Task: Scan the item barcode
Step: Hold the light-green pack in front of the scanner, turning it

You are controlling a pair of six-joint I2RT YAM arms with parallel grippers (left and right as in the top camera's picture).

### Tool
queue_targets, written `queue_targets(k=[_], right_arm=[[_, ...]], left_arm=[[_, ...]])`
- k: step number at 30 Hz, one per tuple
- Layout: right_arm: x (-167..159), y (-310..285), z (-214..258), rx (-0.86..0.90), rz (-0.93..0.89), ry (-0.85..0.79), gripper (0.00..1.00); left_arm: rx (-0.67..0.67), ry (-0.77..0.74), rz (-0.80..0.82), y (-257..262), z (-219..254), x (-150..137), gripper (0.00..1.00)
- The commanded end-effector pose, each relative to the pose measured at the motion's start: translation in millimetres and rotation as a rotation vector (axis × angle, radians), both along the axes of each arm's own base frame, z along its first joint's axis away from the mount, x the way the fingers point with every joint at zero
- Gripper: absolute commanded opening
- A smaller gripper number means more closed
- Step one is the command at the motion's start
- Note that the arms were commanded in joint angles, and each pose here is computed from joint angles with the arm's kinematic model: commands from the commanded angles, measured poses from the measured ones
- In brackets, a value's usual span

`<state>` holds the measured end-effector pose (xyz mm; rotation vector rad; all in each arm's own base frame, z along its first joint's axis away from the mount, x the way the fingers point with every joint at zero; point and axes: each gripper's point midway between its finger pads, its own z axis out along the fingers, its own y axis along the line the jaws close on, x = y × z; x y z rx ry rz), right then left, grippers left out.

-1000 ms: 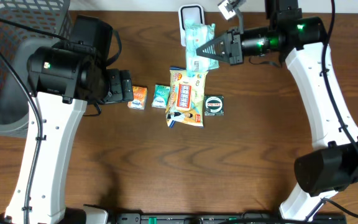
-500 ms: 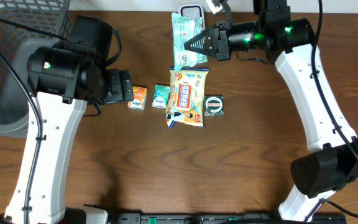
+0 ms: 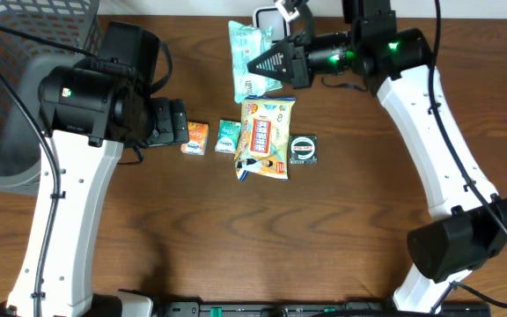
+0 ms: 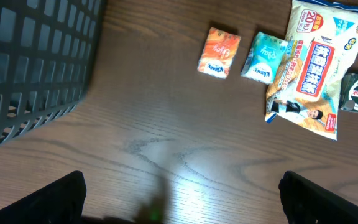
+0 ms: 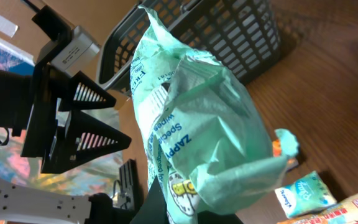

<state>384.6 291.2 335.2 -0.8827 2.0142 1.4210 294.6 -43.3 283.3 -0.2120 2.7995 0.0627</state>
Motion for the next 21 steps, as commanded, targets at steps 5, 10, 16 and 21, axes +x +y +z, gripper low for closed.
queue_targets(k=[5, 10, 16, 21], right_arm=[[-6.8, 2.0, 12.6, 0.024, 0.019, -0.012, 0.01], [-6.3, 0.2, 12.8, 0.027, 0.008, 0.02, 0.01], [-1.4, -15.7, 17.7, 0.062, -0.013, 0.094, 0.01], [-2.9, -34.0, 30.8, 0.137, 0.024, 0.117, 0.01]], left_arm=[[0.005, 0.006, 0.006, 1.0, -1.3, -1.1, 0.98], [0.005, 0.006, 0.006, 1.0, -1.3, -1.1, 0.98], [0.005, 0.006, 0.006, 1.0, -1.3, -1.1, 0.98], [0.005, 0.006, 0.006, 1.0, -1.3, -1.1, 0.98]])
